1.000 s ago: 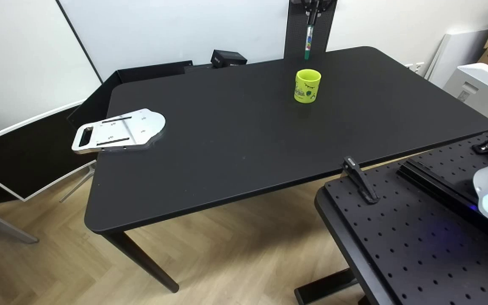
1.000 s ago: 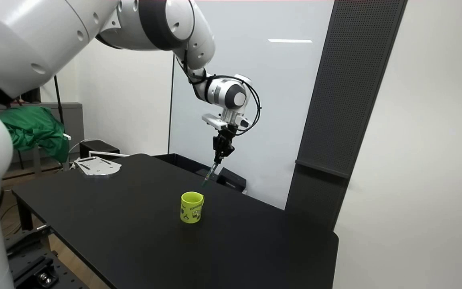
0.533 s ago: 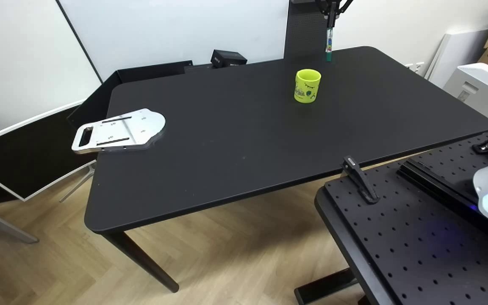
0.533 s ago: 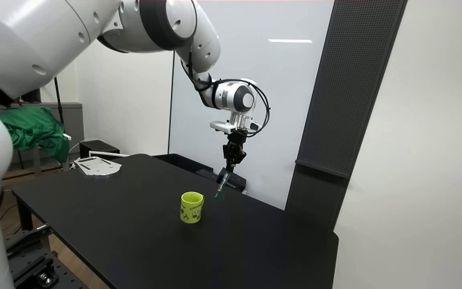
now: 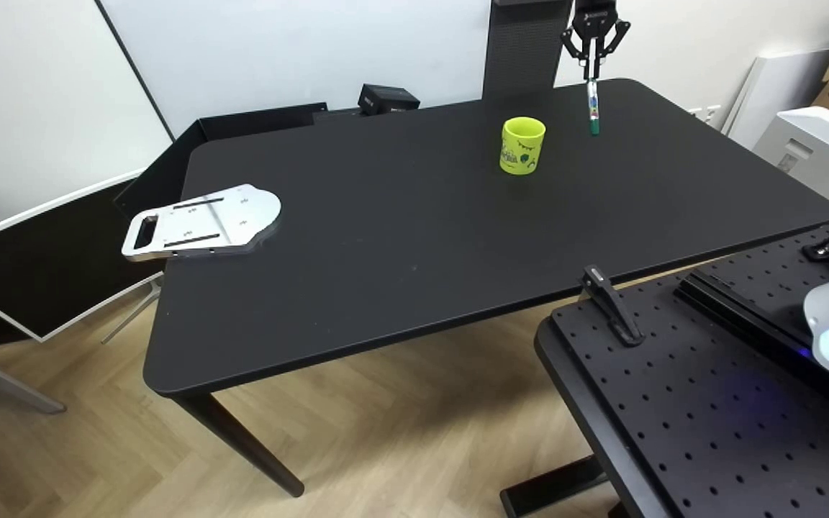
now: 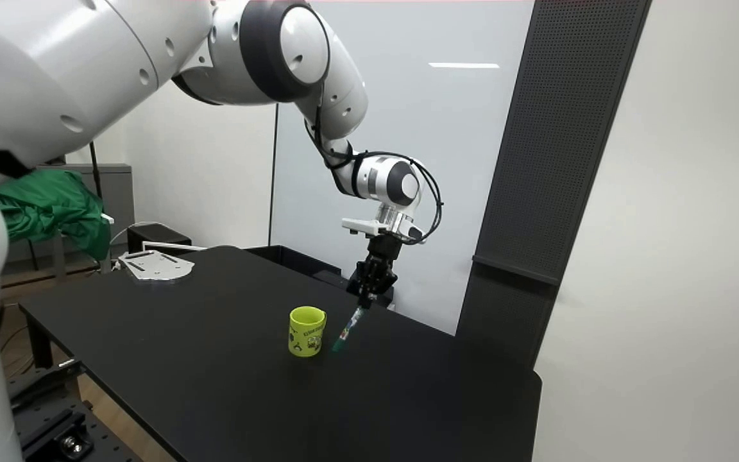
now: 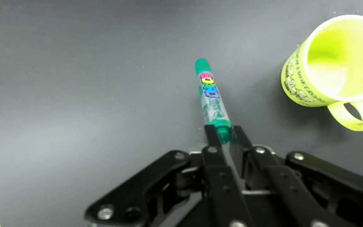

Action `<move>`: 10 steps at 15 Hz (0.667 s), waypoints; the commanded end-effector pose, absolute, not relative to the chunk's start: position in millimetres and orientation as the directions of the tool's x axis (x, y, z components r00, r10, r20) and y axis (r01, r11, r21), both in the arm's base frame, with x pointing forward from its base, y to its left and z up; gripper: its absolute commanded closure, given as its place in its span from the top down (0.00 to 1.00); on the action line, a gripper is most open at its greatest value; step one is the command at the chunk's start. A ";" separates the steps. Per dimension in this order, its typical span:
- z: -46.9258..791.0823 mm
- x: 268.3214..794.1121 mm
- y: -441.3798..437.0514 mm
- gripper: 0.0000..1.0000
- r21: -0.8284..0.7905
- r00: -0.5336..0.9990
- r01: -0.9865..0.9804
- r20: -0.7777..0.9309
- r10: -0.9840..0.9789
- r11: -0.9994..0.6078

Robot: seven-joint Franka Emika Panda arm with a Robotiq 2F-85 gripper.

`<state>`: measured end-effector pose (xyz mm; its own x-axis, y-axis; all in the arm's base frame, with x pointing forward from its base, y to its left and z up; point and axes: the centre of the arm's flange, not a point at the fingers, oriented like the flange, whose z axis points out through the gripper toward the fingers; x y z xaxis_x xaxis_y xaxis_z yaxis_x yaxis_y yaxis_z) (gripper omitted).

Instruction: Pick the marker from the cup and put it on the table

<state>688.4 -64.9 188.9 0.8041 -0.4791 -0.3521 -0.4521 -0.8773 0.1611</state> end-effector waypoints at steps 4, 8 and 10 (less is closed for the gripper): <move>141.0 688.4 -96.2 0.04 0.177 0.753 -0.457 -0.445 -0.485 -0.872; 111.1 684.9 -106.9 0.04 0.140 0.754 -0.446 -0.474 -0.455 -0.884; 100.4 684.1 -110.1 0.04 0.130 0.749 -0.445 -0.488 -0.448 -0.886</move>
<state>668.8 -103.4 111.7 0.7537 -0.4593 -0.4700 -0.4394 -0.8840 0.1594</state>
